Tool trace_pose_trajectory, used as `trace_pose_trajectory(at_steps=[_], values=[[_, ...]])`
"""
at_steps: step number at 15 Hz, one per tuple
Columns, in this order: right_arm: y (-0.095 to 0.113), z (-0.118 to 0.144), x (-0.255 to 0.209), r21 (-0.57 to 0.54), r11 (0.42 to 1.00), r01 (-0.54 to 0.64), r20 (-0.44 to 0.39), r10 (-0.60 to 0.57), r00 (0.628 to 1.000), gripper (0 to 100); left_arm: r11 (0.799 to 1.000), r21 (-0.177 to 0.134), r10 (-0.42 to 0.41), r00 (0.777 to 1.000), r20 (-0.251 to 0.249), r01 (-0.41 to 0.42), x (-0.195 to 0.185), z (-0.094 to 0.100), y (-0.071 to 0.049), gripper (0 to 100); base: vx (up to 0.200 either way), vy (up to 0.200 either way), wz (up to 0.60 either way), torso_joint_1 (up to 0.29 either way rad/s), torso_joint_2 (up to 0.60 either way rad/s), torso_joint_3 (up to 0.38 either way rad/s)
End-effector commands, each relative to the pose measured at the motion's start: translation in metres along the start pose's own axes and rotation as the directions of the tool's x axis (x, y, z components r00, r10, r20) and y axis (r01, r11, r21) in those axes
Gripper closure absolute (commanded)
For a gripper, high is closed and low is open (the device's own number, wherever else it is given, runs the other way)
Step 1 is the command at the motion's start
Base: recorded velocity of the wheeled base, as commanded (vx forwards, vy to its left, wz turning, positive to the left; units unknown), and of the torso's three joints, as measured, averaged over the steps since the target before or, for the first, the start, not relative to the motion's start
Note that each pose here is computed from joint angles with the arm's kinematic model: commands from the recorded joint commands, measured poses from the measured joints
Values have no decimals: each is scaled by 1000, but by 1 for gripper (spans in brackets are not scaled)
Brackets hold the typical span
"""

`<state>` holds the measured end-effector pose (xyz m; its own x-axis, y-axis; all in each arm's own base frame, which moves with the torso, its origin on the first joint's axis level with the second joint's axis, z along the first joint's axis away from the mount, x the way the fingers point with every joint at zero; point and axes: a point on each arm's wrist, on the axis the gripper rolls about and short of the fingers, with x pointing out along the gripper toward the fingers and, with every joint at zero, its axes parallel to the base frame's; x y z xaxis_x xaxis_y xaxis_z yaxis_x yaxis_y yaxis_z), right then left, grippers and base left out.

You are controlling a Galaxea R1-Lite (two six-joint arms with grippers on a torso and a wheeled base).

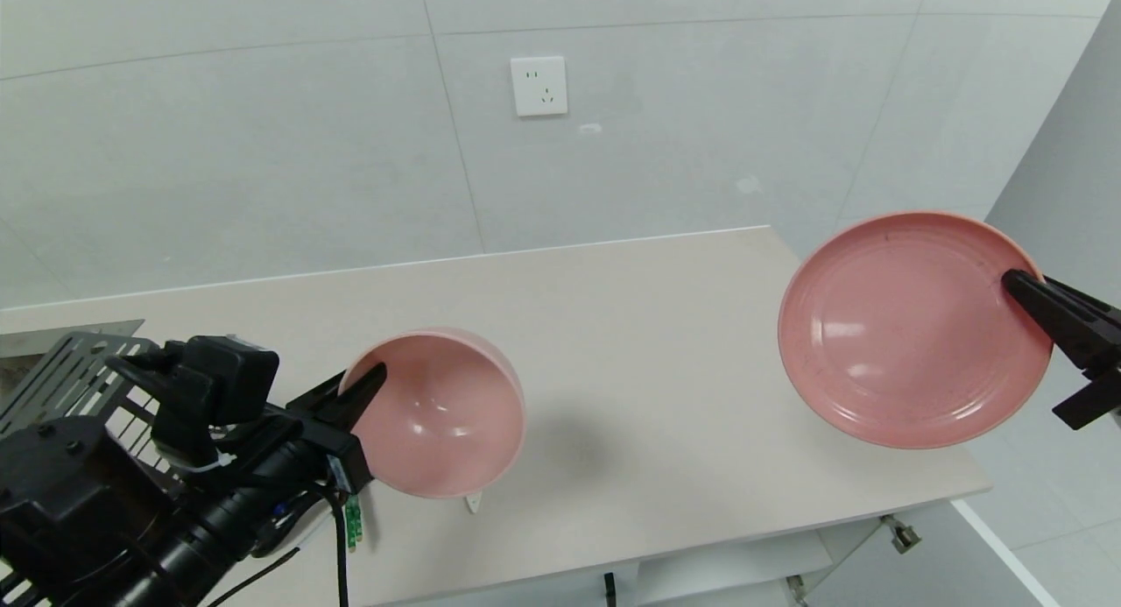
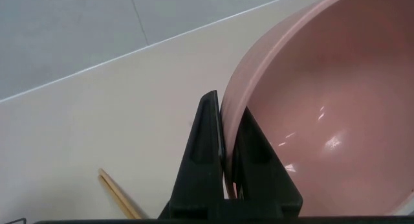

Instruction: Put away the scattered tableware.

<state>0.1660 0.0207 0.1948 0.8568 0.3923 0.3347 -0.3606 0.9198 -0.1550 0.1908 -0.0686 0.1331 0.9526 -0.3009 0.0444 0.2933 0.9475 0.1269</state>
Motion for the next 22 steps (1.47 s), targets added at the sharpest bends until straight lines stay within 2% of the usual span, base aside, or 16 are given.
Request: trace_pose_trajectory(at_steps=[1,4,8,11,15,19,22], values=[[0,0,0,1,1000,-3,-2,3,1000,100,1000,-2,2,1000,24,-2,-1,5,0,100,-200,0,0,12,12,2],[0,0,0,-2,1000,-2,0,2,1000,100,1000,-1,4,999,35,-4,-4,7,1,100,-200,0,0,-10,-1,5],[1,-5,-1,-76,997,-5,-24,4,1000,100,1000,-2,-6,999,32,6,-6,6,-1,100,0,0,0,0,0,0],[0,-8,2,-77,997,-6,-25,4,1000,100,1000,-1,-9,1000,7,9,-9,2,-1,100,0,0,0,0,0,0],[0,-18,3,-60,998,-11,-73,7,997,100,1000,-1,-10,1000,3,10,-9,1,-1,100,0,0,0,0,0,0],[0,-16,3,-57,998,-10,-64,6,998,100,1000,-1,-11,1000,-3,11,-9,0,-2,100,0,0,-600,-51,116,51],[0,-14,3,-62,998,-9,-54,5,999,100,1000,-1,-11,1000,-3,11,-11,0,-2,100,0,0,0,0,0,0]])
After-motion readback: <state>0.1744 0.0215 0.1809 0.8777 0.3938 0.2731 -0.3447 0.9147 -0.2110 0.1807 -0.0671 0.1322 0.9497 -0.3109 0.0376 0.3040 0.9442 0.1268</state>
